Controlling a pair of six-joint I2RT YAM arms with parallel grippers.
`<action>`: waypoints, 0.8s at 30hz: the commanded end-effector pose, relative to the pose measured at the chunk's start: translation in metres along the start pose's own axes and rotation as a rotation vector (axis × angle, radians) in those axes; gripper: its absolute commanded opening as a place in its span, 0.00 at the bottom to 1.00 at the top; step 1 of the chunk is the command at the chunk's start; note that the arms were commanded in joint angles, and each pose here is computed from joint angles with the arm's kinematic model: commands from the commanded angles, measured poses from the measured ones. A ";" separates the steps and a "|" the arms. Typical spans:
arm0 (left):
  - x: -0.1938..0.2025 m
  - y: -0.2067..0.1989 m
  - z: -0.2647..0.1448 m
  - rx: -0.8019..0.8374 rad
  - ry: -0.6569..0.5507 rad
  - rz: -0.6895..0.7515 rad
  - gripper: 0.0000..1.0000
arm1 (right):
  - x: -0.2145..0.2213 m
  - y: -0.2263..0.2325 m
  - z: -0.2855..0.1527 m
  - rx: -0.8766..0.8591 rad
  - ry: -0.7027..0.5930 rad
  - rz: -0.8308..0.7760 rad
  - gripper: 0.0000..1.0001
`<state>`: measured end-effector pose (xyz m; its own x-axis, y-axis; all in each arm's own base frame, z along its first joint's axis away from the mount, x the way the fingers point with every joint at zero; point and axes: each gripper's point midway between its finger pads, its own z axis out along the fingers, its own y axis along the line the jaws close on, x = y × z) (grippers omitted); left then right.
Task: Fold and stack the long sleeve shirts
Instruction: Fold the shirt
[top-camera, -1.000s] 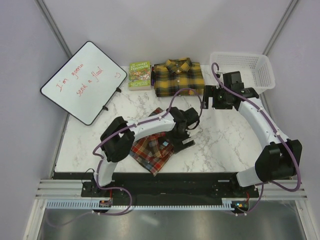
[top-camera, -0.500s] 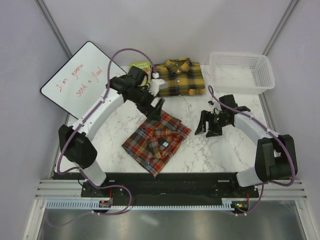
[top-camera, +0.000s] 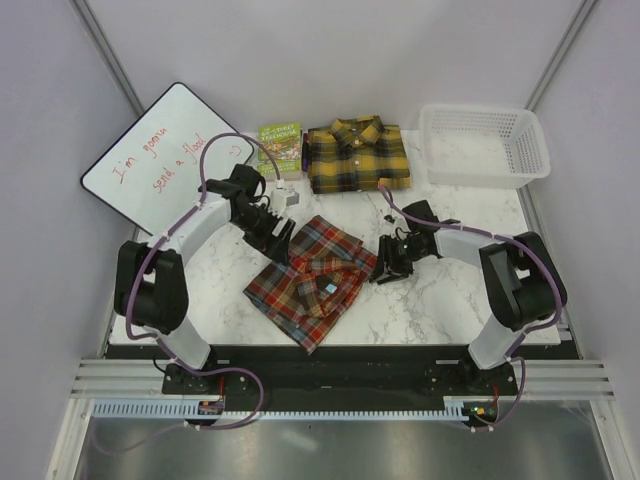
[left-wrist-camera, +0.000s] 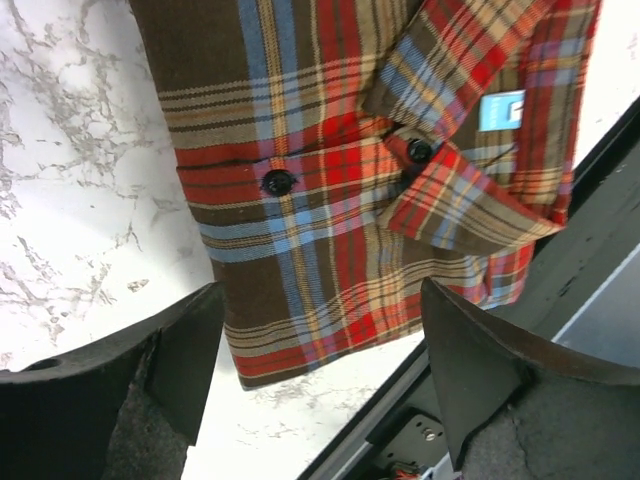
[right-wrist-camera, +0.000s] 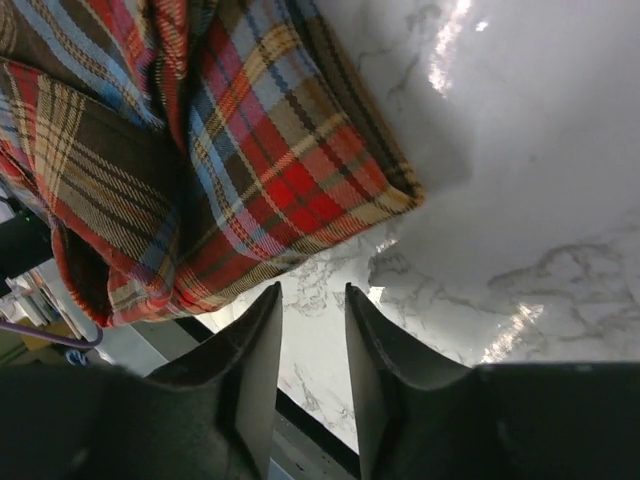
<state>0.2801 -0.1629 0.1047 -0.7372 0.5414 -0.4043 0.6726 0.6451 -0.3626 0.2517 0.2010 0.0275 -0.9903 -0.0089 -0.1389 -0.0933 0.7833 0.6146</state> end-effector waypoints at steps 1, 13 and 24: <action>0.011 0.019 0.015 -0.019 0.025 0.120 0.80 | -0.025 0.020 0.011 -0.042 -0.054 -0.066 0.36; 0.082 -0.029 0.058 0.132 0.229 0.295 0.36 | -0.108 0.030 0.016 0.043 -0.226 -0.142 0.29; 0.039 -0.206 0.076 0.528 0.169 0.382 0.50 | -0.165 0.054 -0.087 0.074 -0.415 -0.307 0.39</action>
<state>0.1152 -0.2577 0.0431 -0.3288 0.8891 -0.3183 0.8551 0.1372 -0.4999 0.3930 0.2344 0.1001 -0.8593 0.0064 -0.5115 -0.3060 0.7949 0.5240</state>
